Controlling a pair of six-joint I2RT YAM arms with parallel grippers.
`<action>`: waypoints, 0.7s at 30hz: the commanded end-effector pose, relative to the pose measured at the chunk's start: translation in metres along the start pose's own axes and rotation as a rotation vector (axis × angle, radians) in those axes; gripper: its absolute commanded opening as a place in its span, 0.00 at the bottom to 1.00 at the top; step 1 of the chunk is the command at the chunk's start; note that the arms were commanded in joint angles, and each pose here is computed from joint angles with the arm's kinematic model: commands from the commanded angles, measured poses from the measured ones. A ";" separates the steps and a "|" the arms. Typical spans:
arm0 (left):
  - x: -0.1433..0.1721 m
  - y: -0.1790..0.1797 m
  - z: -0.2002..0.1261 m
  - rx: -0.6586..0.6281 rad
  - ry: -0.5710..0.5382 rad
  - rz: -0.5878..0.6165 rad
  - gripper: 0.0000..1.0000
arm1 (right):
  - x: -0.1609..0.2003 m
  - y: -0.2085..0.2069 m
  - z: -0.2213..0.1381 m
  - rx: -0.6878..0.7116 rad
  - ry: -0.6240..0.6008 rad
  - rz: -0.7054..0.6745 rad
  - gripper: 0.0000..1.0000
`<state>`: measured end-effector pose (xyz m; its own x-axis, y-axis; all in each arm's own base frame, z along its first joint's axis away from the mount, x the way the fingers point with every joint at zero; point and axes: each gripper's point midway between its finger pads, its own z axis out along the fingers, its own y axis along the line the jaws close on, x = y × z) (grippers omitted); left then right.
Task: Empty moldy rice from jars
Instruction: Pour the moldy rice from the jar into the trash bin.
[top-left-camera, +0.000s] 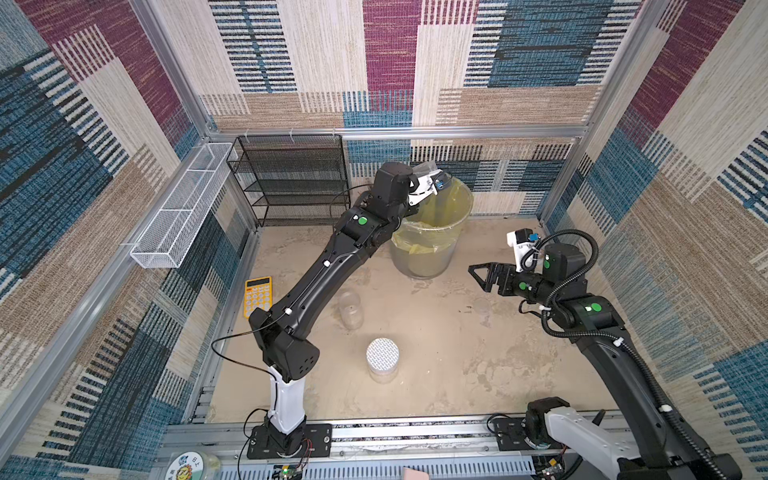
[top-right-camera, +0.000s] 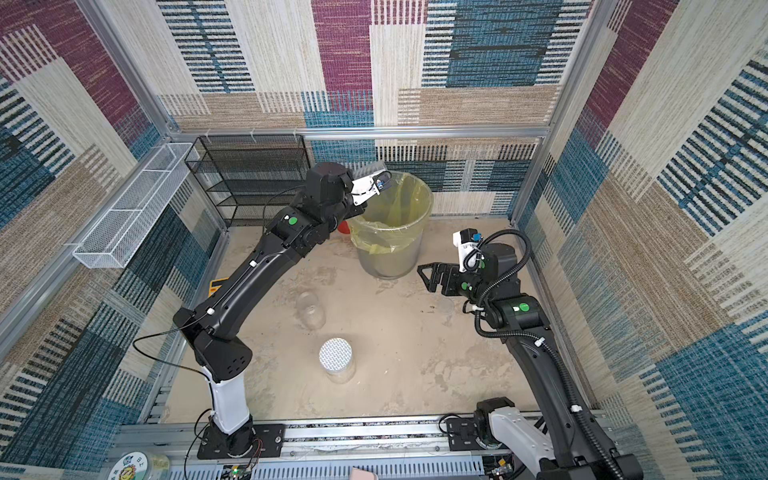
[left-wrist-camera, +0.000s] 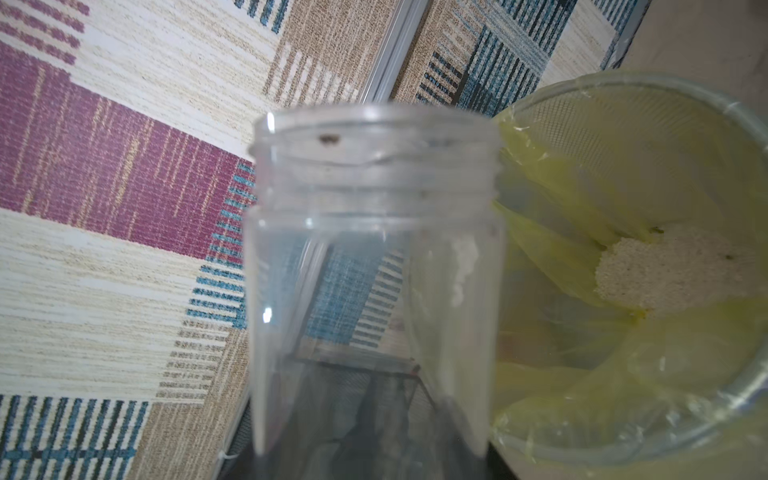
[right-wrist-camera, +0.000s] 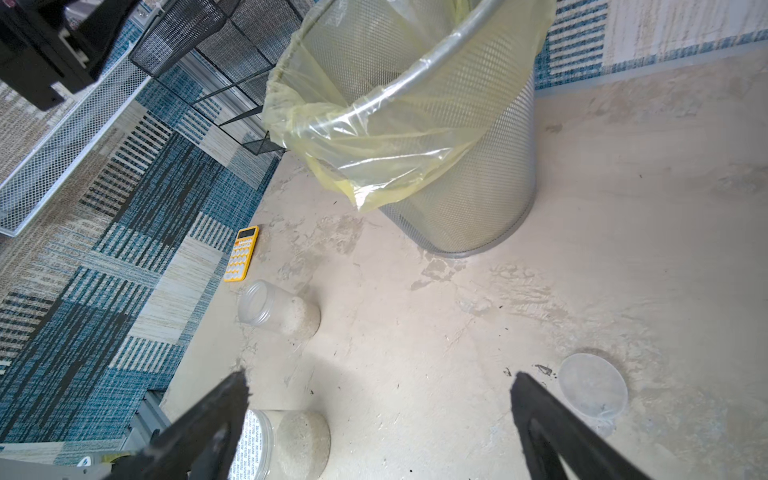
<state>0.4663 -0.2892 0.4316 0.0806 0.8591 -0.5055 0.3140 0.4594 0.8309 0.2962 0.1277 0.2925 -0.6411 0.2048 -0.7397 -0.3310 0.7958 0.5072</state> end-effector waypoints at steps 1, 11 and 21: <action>0.005 0.002 -0.007 -0.023 -0.009 -0.149 0.00 | 0.011 0.004 0.000 -0.029 0.044 0.022 0.99; 0.031 -0.005 -0.063 0.009 -0.057 -0.353 0.00 | 0.048 0.020 0.003 -0.121 0.169 0.079 1.00; 0.071 -0.032 -0.099 0.050 -0.030 -0.453 0.00 | 0.096 0.038 0.016 -0.152 0.292 0.089 0.99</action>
<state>0.3732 -0.2232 0.3890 -0.0417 0.6380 -0.7689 0.3821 0.7213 0.5777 0.2349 0.1815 0.2357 -0.8293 0.0727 -0.5540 -0.3595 0.6896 0.6286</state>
